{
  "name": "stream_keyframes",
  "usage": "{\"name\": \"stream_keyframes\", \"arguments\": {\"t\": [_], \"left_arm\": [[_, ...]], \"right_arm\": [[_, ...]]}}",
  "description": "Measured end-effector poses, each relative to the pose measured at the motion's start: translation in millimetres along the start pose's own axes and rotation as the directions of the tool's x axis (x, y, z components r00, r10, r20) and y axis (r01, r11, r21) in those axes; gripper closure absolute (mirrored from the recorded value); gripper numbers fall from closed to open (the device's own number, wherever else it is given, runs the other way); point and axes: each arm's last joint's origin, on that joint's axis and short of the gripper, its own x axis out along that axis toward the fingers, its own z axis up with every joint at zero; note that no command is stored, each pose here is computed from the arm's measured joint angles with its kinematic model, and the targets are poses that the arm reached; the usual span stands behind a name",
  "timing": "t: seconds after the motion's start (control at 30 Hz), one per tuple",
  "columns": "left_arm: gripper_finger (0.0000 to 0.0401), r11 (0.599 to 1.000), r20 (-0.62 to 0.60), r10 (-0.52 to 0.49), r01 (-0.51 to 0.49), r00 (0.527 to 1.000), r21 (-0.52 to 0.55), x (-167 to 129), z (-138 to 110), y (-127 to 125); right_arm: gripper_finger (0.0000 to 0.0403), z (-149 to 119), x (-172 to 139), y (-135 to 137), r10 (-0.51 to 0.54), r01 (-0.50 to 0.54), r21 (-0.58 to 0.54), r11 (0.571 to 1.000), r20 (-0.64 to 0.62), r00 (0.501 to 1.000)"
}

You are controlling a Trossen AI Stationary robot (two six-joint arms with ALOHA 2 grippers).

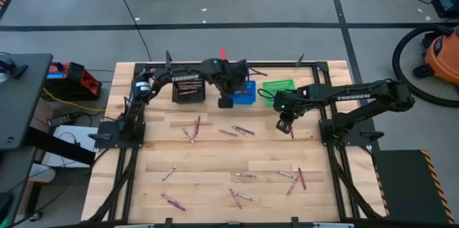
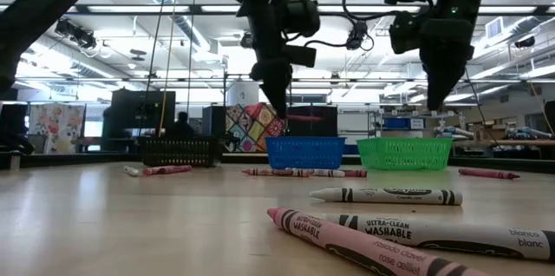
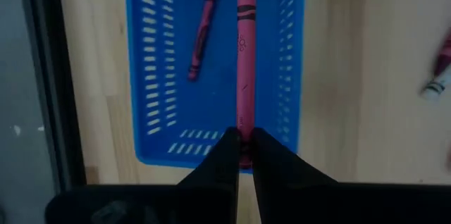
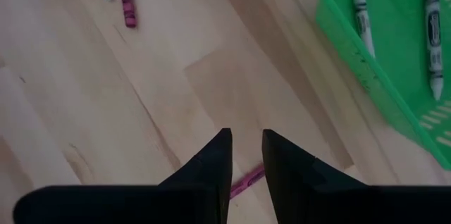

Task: Sort crayons
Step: Put the red crayon into the blue bin

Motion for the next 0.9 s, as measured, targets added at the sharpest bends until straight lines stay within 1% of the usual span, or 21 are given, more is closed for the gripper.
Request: {"name": "stream_keyframes", "arguments": {"t": [0.13,0.27,0.37,0.47,0.67,0.9], "left_arm": [[0.0378,0.999,0.01,-0.037,0.037,0.999,-0.036,6,-9,19],[0.0376,0.997,0.01,-0.04,0.041,0.999,-0.059,11,-13,28],[0.0368,0.995,0.026,-0.078,0.079,0.997,-0.055,11,-12,25],[0.0357,0.993,0.045,-0.111,0.113,0.993,-0.045,10,-8,18],[0.0328,0.993,0.049,-0.116,0.118,0.992,-0.021,10,-4,10],[0.0298,0.993,0.046,-0.11,0.111,0.993,-0.04,11,-6,15]], "right_arm": [[0.0316,-4,0,0,-0.015,0.015,-0.006,1.0,-0.037,0.999],[0.0316,-6,0,0,-0.025,0.024,-0.027,0.999,-0.05,0.998],[0.0316,-6,0,0,-0.032,0.029,-0.067,0.997,-0.043,0.999],[0.0316,-5,0,-1,-0.06,0.058,-0.074,0.996,-0.029,0.998],[0.0316,-5,0,-1,-0.077,0.075,-0.075,0.994,-0.02,0.997],[0.0316,-5,0,-1,-0.073,0.071,-0.074,0.995,-0.02,0.997]]}}
